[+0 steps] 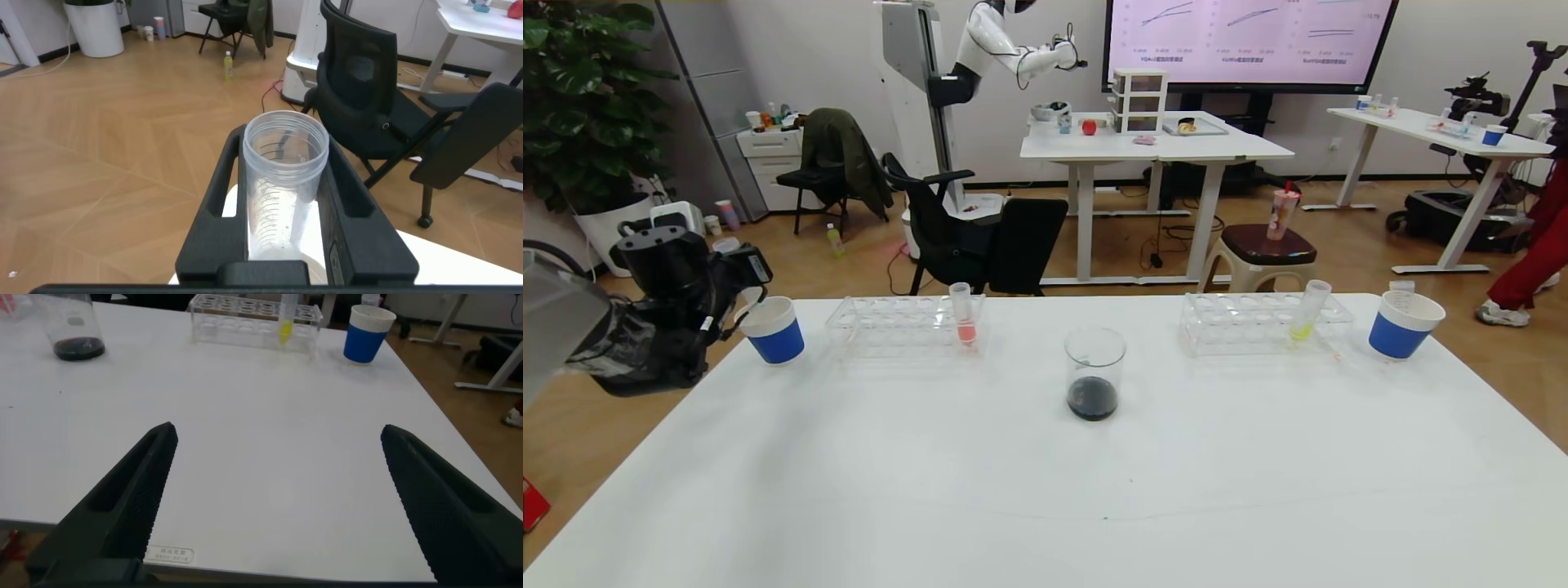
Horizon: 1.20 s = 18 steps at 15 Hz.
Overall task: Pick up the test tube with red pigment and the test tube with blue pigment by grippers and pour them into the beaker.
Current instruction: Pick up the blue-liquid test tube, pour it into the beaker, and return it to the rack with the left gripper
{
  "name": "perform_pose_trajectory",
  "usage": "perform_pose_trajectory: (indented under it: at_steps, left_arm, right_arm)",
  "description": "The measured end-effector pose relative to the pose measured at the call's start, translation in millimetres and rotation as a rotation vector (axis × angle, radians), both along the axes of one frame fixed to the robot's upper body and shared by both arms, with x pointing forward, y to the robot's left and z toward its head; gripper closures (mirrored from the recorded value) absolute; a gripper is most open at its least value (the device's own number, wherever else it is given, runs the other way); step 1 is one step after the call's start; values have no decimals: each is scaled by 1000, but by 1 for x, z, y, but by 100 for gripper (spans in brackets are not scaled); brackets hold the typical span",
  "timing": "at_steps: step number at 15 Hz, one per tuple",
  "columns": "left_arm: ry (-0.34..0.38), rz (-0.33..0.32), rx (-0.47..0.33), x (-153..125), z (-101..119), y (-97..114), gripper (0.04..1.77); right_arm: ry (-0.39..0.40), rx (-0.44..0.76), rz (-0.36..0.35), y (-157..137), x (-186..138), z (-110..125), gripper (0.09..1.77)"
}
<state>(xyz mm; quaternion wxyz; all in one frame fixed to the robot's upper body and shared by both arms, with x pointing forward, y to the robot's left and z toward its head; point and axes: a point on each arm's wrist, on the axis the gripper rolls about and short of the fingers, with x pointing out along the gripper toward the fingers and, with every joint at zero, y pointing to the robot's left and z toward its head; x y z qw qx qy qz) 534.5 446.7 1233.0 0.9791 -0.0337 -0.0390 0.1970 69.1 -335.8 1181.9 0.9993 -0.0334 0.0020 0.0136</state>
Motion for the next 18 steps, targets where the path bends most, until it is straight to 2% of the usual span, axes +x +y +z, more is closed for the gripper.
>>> perform_pose_trajectory:
  at_steps: [5, 12, 13, 14, 16, 17, 18]
  left_arm:
    - [39, 5, -9, 8, -37, 1, 131]
    - [64, 2, -12, 10, -52, 1, 131]
    - [65, 2, -11, 10, -52, 1, 122]
    - [67, 2, -11, 10, -52, 1, 96]
    - [67, 3, -9, 9, -52, 1, 27]
    - [68, 3, -8, 9, -52, 1, 9]
    - [65, 2, -7, 9, -50, 1, 6]
  right_arm:
    - [0, 0, 0, 0, 0, 0, 12]
    - [0, 0, 0, 0, 0, 0, 12]
    - [0, 0, 0, 0, 0, 0, 12]
    - [0, 0, 0, 0, 0, 0, 12]
    - [0, 0, 0, 0, 0, 0, 12]
    - [0, 0, 0, 0, 0, 0, 12]
    - [0, 0, 0, 0, 0, 0, 12]
